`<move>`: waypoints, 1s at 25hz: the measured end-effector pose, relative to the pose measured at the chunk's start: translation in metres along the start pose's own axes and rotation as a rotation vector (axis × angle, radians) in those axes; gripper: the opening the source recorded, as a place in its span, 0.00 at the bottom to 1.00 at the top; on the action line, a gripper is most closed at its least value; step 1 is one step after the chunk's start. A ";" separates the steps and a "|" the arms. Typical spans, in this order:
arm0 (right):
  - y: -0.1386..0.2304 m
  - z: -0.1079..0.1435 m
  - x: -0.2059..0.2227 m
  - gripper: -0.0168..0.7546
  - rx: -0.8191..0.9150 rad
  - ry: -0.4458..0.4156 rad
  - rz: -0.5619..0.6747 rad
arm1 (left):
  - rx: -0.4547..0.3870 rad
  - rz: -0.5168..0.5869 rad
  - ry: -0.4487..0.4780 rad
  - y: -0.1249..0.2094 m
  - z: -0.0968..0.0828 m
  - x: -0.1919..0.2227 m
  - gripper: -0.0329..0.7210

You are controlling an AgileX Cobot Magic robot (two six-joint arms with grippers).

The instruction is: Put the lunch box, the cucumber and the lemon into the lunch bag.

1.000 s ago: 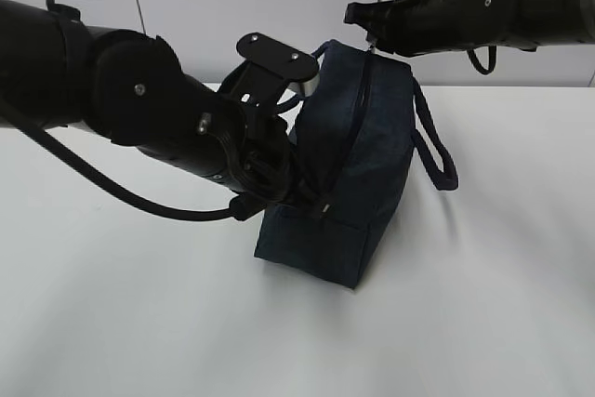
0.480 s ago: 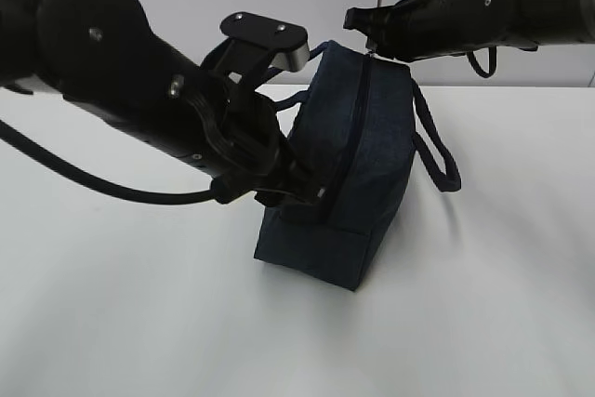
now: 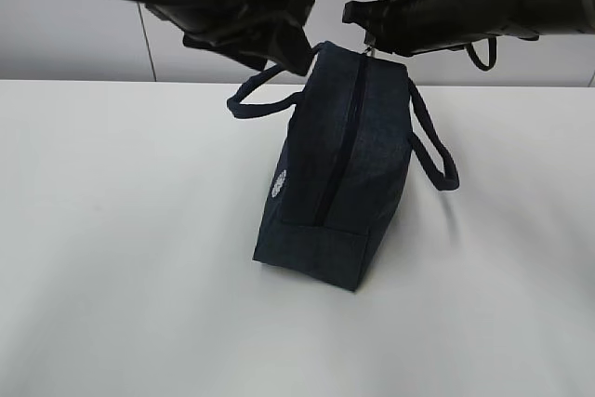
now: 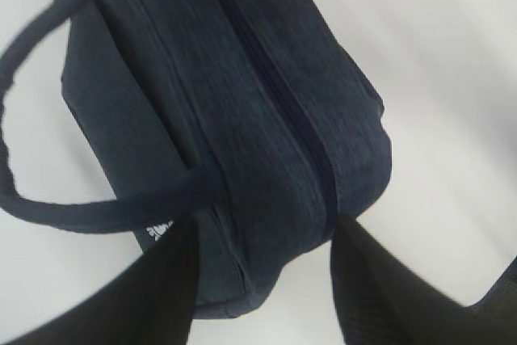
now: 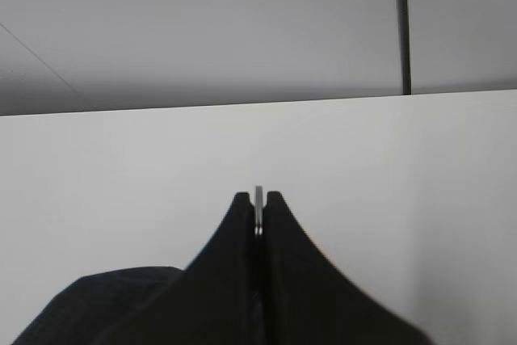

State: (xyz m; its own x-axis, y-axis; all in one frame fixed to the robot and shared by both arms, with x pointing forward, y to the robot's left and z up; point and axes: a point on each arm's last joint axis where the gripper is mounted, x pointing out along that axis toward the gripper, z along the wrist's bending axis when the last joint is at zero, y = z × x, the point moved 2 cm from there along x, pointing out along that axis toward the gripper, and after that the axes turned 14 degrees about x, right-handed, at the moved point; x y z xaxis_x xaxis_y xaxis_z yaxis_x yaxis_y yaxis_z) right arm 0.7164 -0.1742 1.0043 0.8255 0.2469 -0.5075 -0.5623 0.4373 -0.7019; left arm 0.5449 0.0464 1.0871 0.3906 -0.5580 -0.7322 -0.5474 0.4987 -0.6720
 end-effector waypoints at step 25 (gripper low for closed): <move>-0.001 0.001 0.000 0.02 0.000 0.000 0.006 | -0.146 0.196 0.093 -0.026 0.054 0.094 0.51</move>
State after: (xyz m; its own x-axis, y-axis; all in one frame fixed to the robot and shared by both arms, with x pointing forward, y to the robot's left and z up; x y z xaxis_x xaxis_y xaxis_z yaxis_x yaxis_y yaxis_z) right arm 0.7165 -0.1738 1.0057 0.8223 0.2495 -0.5115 -0.5670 0.4356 -0.6991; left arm 0.6358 0.0170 1.0301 0.2009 -0.5219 -0.8290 -0.7093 0.5062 -0.4906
